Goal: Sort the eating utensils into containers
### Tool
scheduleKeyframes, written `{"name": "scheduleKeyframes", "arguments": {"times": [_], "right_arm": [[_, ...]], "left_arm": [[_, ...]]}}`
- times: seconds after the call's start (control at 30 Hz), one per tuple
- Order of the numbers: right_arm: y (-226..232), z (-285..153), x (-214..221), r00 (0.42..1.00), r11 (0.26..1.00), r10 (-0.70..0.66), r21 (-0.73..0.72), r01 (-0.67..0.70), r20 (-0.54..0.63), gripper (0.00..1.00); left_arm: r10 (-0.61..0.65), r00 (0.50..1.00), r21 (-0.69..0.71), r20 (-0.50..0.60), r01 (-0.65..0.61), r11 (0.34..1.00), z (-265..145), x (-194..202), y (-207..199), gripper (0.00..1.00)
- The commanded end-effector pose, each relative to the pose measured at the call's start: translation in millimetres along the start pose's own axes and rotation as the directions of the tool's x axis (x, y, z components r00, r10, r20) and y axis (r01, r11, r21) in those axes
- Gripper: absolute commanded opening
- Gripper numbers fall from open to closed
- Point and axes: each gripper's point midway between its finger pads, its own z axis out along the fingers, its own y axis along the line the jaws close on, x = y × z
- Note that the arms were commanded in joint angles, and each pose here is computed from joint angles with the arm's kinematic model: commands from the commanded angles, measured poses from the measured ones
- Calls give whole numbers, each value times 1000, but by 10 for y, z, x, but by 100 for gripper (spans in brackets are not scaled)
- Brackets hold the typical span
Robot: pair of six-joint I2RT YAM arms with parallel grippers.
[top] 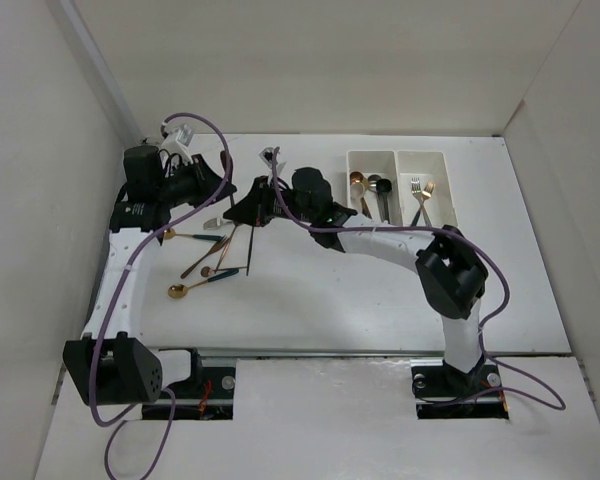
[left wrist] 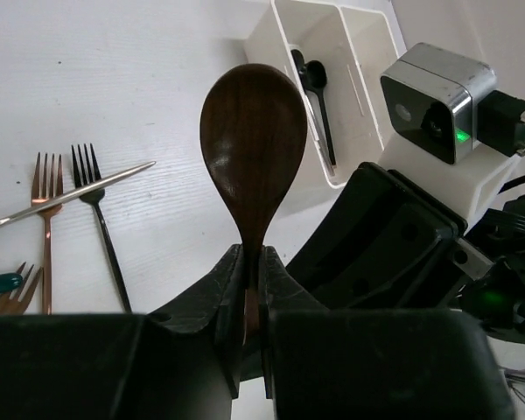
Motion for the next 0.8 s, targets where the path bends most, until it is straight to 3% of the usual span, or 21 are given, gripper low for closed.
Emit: {"name": "scheduleKeyframes", "arguments": {"times": [0.0, 0.07, 0.17, 0.2, 0.27, 0.37, 0.43, 0.63, 0.7, 0.77], "right_arm": [[254, 59, -259, 996, 996, -47, -73, 52, 76, 3], [228, 64, -286, 995, 997, -46, -57, 51, 90, 0], [227, 5, -298, 994, 998, -43, -39, 48, 102, 0], [136, -54, -357, 991, 998, -56, -5, 57, 122, 0], [12, -172, -473, 988, 995, -76, 72, 67, 134, 0], [-519, -485, -630, 989, 949, -104, 308, 66, 107, 0], [-931, -809, -837, 983, 878, -160, 468, 99, 91, 0], [-1595, -1993, -1201, 978, 684, -200, 724, 91, 66, 0], [-1892, -2421, -1218, 981, 558, -189, 827, 65, 50, 0], [-2056, -2681, -1196, 984, 476, -176, 877, 68, 19, 0]], "left_arm": [[20, 1000, 34, 20, -20, 999, -55, 21, -92, 0], [39, 999, 25, 24, -40, 999, -65, 36, -71, 2], [38, 999, -23, 26, -37, 999, -40, 72, 52, 51], [38, 999, -40, 33, -36, 999, -51, 80, 80, 72], [7, 999, -102, 38, -3, 995, -46, 104, 199, 83], [-79, 991, -332, 108, 111, 937, -105, 43, 698, 85], [-132, 984, -476, 118, 172, 862, -145, 101, 1094, 85], [-294, 948, -598, 120, 306, 741, -6, 318, 1628, 82], [-330, 939, -615, 99, 319, 721, 42, 422, 1708, 82], [-376, 925, -642, 60, 324, 695, 144, 567, 1861, 82]]}}
